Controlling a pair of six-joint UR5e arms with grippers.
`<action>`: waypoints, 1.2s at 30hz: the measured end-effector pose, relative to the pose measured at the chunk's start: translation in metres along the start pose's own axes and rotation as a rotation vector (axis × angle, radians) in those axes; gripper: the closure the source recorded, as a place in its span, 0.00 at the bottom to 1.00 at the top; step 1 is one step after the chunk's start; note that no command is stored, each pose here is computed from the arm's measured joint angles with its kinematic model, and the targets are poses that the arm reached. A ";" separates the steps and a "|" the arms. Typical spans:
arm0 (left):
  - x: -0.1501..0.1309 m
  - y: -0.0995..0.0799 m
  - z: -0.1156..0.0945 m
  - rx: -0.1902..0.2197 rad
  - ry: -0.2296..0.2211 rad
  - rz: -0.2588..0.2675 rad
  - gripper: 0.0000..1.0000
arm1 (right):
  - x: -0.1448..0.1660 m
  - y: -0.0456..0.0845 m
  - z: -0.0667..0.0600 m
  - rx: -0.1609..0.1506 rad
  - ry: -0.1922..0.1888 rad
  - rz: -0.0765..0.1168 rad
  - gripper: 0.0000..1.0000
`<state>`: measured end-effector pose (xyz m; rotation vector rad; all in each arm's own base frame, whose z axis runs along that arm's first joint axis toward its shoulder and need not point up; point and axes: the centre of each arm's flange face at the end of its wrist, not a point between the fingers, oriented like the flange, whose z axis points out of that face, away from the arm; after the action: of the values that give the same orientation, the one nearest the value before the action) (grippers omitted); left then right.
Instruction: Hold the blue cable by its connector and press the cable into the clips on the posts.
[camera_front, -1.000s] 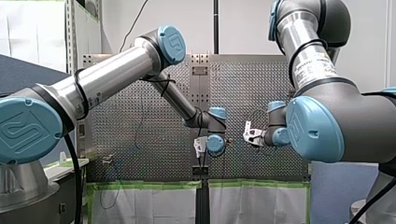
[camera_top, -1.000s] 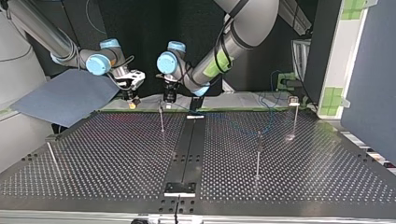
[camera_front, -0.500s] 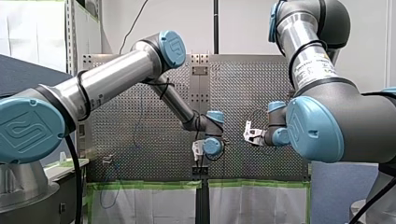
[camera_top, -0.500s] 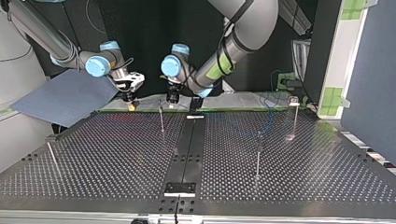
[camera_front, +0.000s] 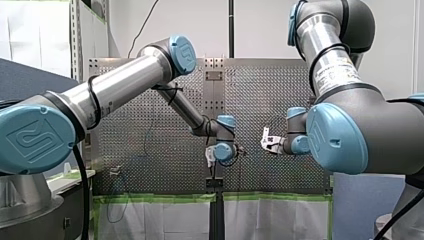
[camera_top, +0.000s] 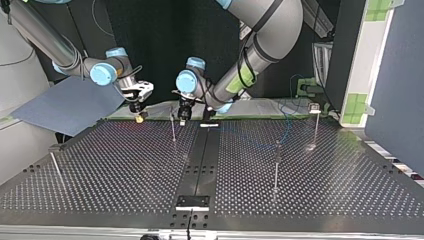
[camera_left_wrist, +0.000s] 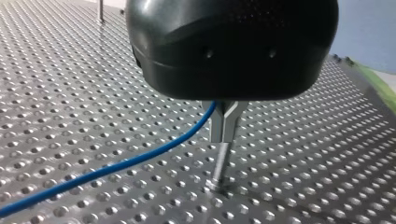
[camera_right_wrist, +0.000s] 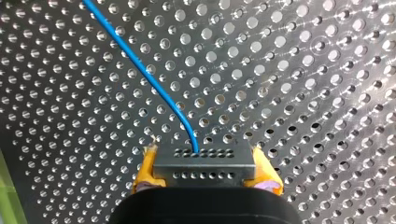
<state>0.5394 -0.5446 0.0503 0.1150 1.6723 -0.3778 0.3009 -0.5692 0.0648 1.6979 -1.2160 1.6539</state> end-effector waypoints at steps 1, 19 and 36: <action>-0.003 -0.001 0.002 0.004 -0.003 -0.004 1.00 | 0.001 0.000 0.001 0.001 0.002 -0.001 1.00; 0.003 0.015 0.033 -0.033 0.040 0.030 1.00 | -0.006 0.005 0.025 0.009 0.000 -0.008 1.00; 0.004 0.027 0.029 -0.089 0.091 0.131 0.03 | 0.000 0.004 0.032 0.016 0.007 -0.014 1.00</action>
<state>0.5745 -0.5290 0.0386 0.1763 1.7579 -0.2015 0.3143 -0.5974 0.0588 1.7050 -1.1884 1.6647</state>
